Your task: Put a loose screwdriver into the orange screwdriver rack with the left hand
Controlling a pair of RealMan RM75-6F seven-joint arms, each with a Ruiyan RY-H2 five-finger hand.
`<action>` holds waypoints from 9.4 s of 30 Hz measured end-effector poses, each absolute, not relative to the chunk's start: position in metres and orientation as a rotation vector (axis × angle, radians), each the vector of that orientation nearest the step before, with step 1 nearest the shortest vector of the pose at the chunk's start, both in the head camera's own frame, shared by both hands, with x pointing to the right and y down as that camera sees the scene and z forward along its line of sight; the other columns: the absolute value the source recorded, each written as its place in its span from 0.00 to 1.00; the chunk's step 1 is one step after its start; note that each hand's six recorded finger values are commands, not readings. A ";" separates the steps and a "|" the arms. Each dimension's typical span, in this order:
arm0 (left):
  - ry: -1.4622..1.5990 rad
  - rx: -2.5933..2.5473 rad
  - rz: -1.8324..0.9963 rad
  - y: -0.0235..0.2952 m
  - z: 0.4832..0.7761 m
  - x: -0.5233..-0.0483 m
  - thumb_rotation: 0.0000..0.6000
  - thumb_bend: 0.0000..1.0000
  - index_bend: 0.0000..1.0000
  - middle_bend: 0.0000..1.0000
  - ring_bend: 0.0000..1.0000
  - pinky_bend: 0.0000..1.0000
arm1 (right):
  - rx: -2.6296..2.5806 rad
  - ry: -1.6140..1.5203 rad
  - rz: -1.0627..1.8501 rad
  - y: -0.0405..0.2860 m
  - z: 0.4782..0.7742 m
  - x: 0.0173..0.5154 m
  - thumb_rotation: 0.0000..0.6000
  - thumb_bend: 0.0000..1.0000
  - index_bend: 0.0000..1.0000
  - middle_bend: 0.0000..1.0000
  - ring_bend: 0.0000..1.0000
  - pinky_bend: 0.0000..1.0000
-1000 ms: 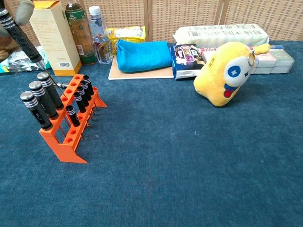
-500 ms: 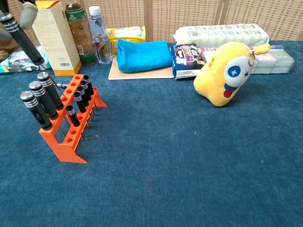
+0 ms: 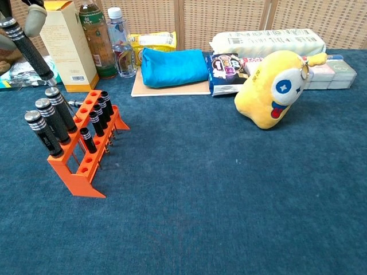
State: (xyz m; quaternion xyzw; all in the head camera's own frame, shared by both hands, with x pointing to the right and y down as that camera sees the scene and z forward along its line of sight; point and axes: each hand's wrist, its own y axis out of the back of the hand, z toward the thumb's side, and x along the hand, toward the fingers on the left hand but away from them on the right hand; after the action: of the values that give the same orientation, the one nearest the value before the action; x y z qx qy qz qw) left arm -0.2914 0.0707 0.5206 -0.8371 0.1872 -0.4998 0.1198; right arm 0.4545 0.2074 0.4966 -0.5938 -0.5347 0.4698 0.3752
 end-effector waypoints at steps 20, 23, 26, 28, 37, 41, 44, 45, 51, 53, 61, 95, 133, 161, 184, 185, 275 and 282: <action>0.500 -2.415 -1.479 0.069 0.529 -0.287 1.00 0.40 0.56 1.00 1.00 1.00 | -1.534 -1.369 1.202 0.208 0.496 0.455 0.92 0.00 0.03 0.00 0.00 0.02; 0.495 -2.411 -1.481 0.069 0.532 -0.286 1.00 0.40 0.56 1.00 1.00 1.00 | -1.536 -1.369 1.202 0.207 0.496 0.455 0.92 0.00 0.02 0.00 0.00 0.02; 0.489 -2.409 -1.480 0.068 0.535 -0.284 1.00 0.40 0.56 1.00 1.00 1.00 | -1.535 -1.370 1.202 0.207 0.496 0.456 0.92 0.00 0.02 0.00 0.00 0.02; 0.481 -2.405 -1.481 0.068 0.537 -0.282 1.00 0.40 0.56 1.00 1.00 1.00 | -1.536 -1.372 1.203 0.207 0.497 0.456 0.92 0.00 0.02 0.00 0.00 0.02; 0.461 -2.390 -1.497 0.068 0.548 -0.278 1.00 0.40 0.56 1.00 1.00 1.00 | -1.541 -1.377 1.204 0.206 0.497 0.457 0.92 0.00 0.02 0.00 0.00 0.02; 0.459 -2.386 -1.504 0.067 0.551 -0.275 1.00 0.40 0.56 1.00 1.00 1.00 | -1.544 -1.378 1.206 0.206 0.497 0.457 0.92 0.00 0.02 0.00 0.00 0.02; 0.461 -2.385 -1.511 0.066 0.552 -0.273 1.00 0.40 0.56 1.00 1.00 1.00 | -1.543 -1.380 1.206 0.206 0.497 0.457 0.92 0.00 0.02 0.00 0.00 0.02; 0.460 -2.383 -1.514 0.065 0.553 -0.272 1.00 0.40 0.56 1.00 1.00 1.00 | -1.543 -1.380 1.206 0.206 0.497 0.457 0.92 0.00 0.02 0.00 0.00 0.02; 0.447 -2.378 -1.536 0.065 0.559 -0.268 1.00 0.40 0.56 1.00 1.00 1.00 | -1.543 -1.383 1.209 0.206 0.497 0.458 0.91 0.00 0.02 0.00 0.00 0.02; 0.441 -2.376 -1.541 0.065 0.561 -0.267 1.00 0.40 0.56 1.00 1.00 1.00 | -1.539 -1.385 1.212 0.206 0.497 0.458 0.92 0.00 0.02 0.00 0.00 0.02; 0.427 -2.382 -1.559 0.066 0.564 -0.260 1.00 0.40 0.56 1.00 1.00 1.00 | -1.532 -1.391 1.217 0.205 0.496 0.460 0.92 0.00 0.02 0.00 0.00 0.02; 0.355 -2.337 -1.633 0.075 0.576 -0.263 1.00 0.40 0.56 1.00 1.00 1.00 | -1.540 -1.405 1.208 0.206 0.493 0.463 0.92 0.00 0.02 0.00 0.00 0.02; 0.447 -2.307 -1.596 0.065 0.556 -0.264 1.00 0.39 0.31 1.00 0.98 1.00 | -1.548 -1.403 1.205 0.206 0.493 0.462 0.92 0.00 0.02 0.00 0.00 0.02; 0.359 -2.332 -1.458 0.088 0.534 -0.256 1.00 0.32 0.33 1.00 0.95 1.00 | -1.543 -1.406 1.201 0.206 0.491 0.463 0.92 0.00 0.02 0.00 0.00 0.02; 0.376 -2.332 -1.516 0.085 0.538 -0.274 1.00 0.32 0.35 1.00 0.95 1.00 | -1.544 -1.406 1.206 0.207 0.492 0.461 0.92 0.00 0.02 0.00 0.00 0.02; 0.375 -2.332 -1.521 0.085 0.539 -0.275 1.00 0.32 0.35 1.00 0.95 1.00 | -1.544 -1.406 1.207 0.207 0.492 0.461 0.92 0.00 0.02 0.00 0.00 0.02; 1.045 -1.576 -1.535 0.173 0.482 -0.468 1.00 0.17 0.00 0.00 0.00 0.16 | -1.612 -1.346 1.205 0.210 0.500 0.451 0.92 0.00 0.02 0.00 0.00 0.00; 1.132 -1.539 -1.582 0.219 0.503 -0.492 1.00 0.17 0.00 0.00 0.00 0.10 | -1.612 -1.346 1.200 0.210 0.499 0.452 0.92 0.00 0.02 0.00 0.00 0.00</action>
State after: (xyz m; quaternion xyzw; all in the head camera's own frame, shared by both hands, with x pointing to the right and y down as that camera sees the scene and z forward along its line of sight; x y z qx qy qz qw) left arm -0.4922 0.2185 0.5033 -0.5867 0.4318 -0.6034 0.3245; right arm 0.4520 0.2101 0.4986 -0.6233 -0.5206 0.4640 0.3538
